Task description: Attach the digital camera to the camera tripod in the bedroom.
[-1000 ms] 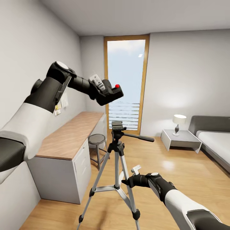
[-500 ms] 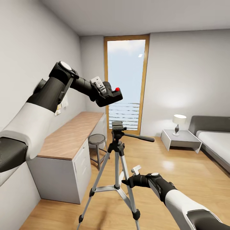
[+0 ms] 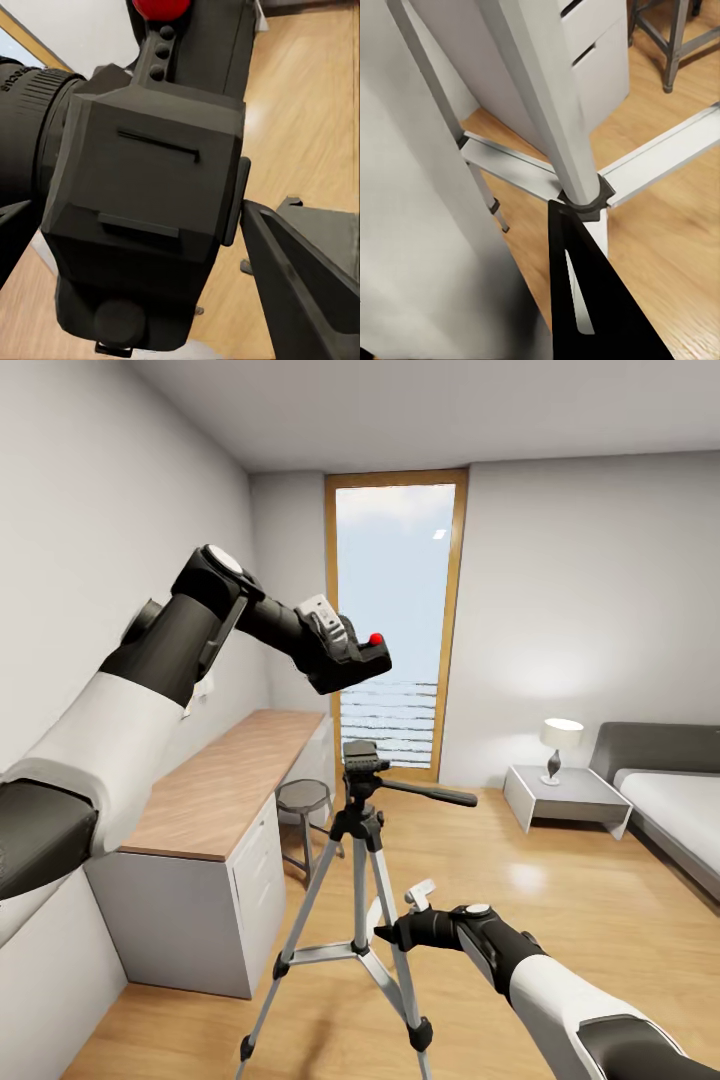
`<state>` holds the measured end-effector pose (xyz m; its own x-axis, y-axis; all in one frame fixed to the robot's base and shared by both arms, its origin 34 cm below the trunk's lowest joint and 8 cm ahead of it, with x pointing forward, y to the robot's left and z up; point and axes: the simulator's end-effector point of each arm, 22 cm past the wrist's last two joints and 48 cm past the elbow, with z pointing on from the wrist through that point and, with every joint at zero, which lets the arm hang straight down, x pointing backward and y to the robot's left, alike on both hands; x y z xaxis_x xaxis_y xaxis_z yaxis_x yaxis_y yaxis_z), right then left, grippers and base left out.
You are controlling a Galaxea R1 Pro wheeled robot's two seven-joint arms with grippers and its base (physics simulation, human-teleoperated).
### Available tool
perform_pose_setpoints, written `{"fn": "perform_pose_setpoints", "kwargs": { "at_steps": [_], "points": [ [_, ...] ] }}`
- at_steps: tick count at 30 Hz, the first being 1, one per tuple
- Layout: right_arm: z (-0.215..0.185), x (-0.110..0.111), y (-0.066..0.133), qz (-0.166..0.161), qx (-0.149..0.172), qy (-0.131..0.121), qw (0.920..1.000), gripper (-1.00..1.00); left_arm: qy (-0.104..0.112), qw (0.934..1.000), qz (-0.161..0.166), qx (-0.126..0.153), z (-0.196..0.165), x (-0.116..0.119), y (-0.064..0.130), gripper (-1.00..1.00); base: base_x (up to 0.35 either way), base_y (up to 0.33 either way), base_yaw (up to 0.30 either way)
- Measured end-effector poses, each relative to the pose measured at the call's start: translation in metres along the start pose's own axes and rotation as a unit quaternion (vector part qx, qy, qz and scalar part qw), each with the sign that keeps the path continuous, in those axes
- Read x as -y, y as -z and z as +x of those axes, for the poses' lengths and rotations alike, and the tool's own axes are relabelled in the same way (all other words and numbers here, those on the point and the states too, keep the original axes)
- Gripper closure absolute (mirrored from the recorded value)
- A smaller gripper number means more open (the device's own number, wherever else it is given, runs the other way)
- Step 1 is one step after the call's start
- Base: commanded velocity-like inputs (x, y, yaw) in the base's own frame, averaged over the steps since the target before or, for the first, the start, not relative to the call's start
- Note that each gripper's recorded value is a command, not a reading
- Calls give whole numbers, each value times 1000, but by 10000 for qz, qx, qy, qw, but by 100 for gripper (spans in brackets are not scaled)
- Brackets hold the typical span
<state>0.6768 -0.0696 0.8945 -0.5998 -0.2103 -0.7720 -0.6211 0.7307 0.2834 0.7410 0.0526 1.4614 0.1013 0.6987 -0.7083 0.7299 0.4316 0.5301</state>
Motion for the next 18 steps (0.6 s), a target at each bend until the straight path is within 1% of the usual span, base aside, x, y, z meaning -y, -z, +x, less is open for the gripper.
{"fn": "perform_pose_setpoints", "kwargs": {
  "at_steps": [1,3,4,14,18],
  "points": [
    [0,0,0,5,-1,-6,10000,100,36,10000,23,-31,2,-1,1,100,0,0,0],
    [-1,0,-1,21,6,-17,10000,100,36,10000,6,-80,5,-6,5,100,0,0,0],
    [-1,-1,-1,25,12,-27,10000,100,15,10000,-34,-50,5,-10,9,100,0,0,0],
    [-2,-5,-5,55,21,-12,10000,100,-15,9993,-218,290,7,-14,8,100,0,0,0],
    [-2,-5,-6,62,18,-8,10000,100,-11,9984,-359,434,1,-21,16,100,0,0,0]
  ]
}}
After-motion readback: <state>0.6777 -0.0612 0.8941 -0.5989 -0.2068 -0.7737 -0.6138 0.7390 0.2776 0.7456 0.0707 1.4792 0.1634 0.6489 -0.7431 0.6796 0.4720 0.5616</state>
